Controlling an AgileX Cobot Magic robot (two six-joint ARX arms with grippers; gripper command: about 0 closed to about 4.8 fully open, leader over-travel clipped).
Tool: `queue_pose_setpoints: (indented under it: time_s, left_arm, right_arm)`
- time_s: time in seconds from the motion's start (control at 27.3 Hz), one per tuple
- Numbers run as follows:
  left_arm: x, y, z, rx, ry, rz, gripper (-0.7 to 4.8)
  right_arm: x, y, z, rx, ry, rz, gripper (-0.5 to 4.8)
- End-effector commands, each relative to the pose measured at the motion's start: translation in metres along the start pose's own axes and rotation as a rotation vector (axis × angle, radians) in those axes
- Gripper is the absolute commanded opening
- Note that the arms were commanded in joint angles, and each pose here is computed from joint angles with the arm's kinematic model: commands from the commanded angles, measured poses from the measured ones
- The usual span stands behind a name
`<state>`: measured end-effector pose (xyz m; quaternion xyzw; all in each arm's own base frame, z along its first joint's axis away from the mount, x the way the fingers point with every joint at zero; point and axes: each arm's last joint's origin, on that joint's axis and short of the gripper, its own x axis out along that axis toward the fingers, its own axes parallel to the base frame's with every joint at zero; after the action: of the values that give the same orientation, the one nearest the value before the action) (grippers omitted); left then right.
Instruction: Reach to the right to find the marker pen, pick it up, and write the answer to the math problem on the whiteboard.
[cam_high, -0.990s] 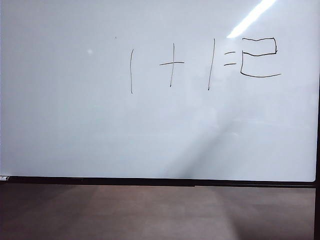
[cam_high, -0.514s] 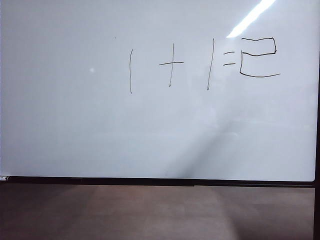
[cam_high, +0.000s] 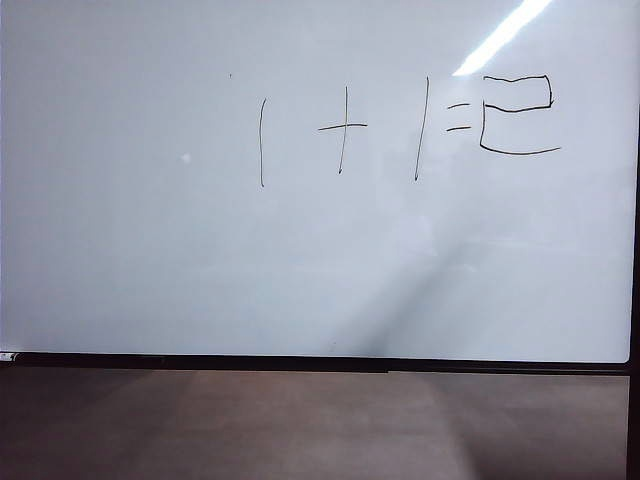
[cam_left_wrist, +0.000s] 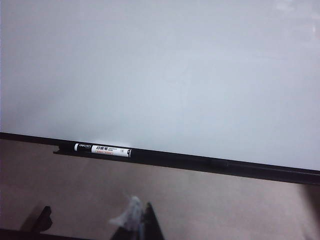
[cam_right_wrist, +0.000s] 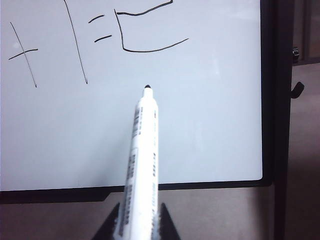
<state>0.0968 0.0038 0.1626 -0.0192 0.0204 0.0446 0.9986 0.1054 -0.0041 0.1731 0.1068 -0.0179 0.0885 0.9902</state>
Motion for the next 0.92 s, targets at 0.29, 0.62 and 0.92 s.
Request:
queue_pose_setpoints:
  time_s: [0.29,0.62,0.92]
  left_arm:
    - [0.0005,-0.0001,-0.0033,0.007,0.022,-0.004,-0.04]
    - [0.0004,-0.0013,-0.0033,0.008,0.023,-0.022,-0.04]
    - [0.0004,-0.0014,-0.0035,0.008,0.025,-0.025,-0.04]
  right_arm:
    - [0.0,0.0002,0.0001,-0.006,-0.012,0.005,0.0]
    - [0.0,0.0002,0.0001,-0.006,-0.012,0.006,0.0]
    - [0.0,0.0002,0.0001,-0.006,-0.012,0.006,0.0]
